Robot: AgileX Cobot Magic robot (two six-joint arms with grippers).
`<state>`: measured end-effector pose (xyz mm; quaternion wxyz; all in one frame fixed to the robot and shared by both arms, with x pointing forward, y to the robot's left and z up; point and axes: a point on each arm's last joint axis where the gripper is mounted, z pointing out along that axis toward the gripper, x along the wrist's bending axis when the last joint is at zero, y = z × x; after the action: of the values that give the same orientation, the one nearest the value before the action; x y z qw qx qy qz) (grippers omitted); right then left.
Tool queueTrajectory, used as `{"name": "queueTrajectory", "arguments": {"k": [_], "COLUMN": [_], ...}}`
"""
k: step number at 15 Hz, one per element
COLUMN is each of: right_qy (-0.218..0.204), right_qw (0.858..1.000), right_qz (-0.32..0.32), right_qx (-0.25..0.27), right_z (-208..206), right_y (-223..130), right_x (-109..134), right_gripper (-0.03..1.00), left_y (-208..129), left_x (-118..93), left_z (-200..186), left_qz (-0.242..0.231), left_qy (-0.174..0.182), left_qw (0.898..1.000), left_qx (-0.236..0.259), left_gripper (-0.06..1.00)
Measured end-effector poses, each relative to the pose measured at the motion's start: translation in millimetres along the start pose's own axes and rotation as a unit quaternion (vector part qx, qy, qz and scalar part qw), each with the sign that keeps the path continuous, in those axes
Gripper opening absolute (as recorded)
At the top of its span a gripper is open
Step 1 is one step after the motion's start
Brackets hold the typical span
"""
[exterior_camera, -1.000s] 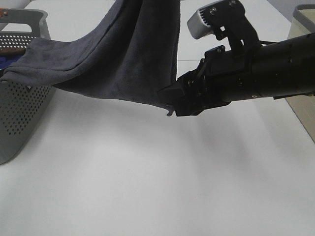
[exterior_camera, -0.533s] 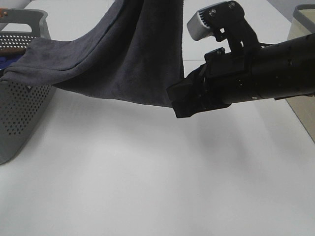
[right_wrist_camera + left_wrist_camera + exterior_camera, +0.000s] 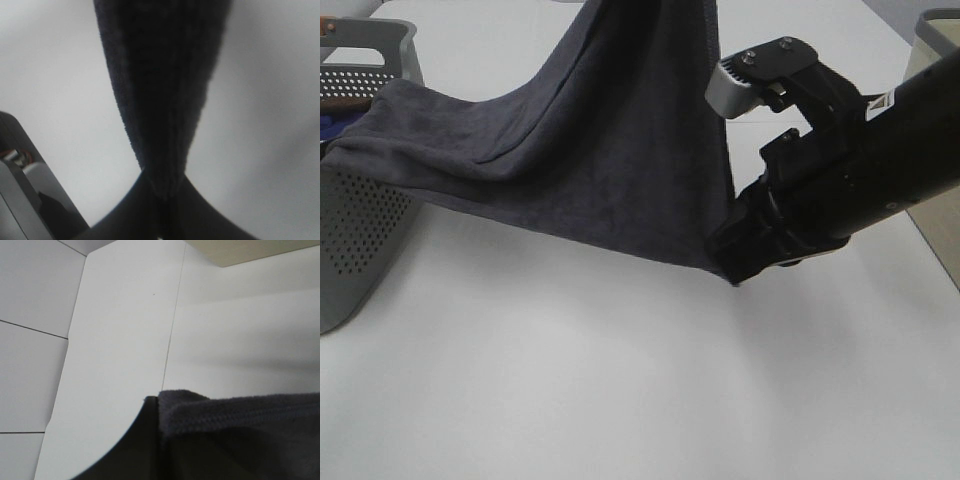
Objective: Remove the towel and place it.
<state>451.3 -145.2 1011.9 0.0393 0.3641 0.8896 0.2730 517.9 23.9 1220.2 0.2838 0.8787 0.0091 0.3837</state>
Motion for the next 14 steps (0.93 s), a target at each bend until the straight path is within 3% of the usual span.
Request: {"name": "queueTrajectory", "arguments": {"k": [2, 4, 7, 9, 12, 13, 14], "right_qy": [-0.089, -0.165, -0.226, -0.283, -0.338, -0.367, -0.387], "right_qw": [0.994, 0.982, 0.974, 0.958, 0.936, 0.923, 0.913], "right_qz": [0.015, 0.01, -0.009, -0.035, -0.065, -0.095, -0.109], "right_qx": [0.069, 0.086, 0.026, -0.029, -0.067, -0.065, -0.076], "right_z": [-23.8, -51.4, -93.9, -127.3, -153.1, -151.9, -152.9], "right_y": [9.9, 27.8, 65.7, 94.5, 125.6, 144.7, 156.2], "right_x": [-14.3, -25.5, -30.8, -35.7, -42.8, -51.2, -55.5], "right_gripper": [0.01, 0.01, 0.01, 0.01, 0.01, 0.01, 0.01], "left_y": [-9.0, -10.5, -6.4, -12.4, -31.3, -40.4, -46.9], "left_x": [5.9, 13.7, 25.4, 43.0, 75.5, 96.1, 106.3], "left_z": [7.0, 8.0, 7.0, 6.0, 1.5, -4.2, -6.2], "left_qz": [-0.004, -0.003, 0.009, -0.007, -0.041, -0.058, -0.07], "left_qy": [0.006, 0.032, 0.085, 0.132, 0.208, 0.265, 0.292], "left_qw": [1.0, 0.999, 0.996, 0.989, 0.973, 0.953, 0.941], "left_qx": [0.014, 0.003, -0.032, -0.059, -0.094, -0.137, -0.158], "left_gripper": [0.0, 0.0, 0.0, 0.0, 0.0, 0.0, 0.0]}}
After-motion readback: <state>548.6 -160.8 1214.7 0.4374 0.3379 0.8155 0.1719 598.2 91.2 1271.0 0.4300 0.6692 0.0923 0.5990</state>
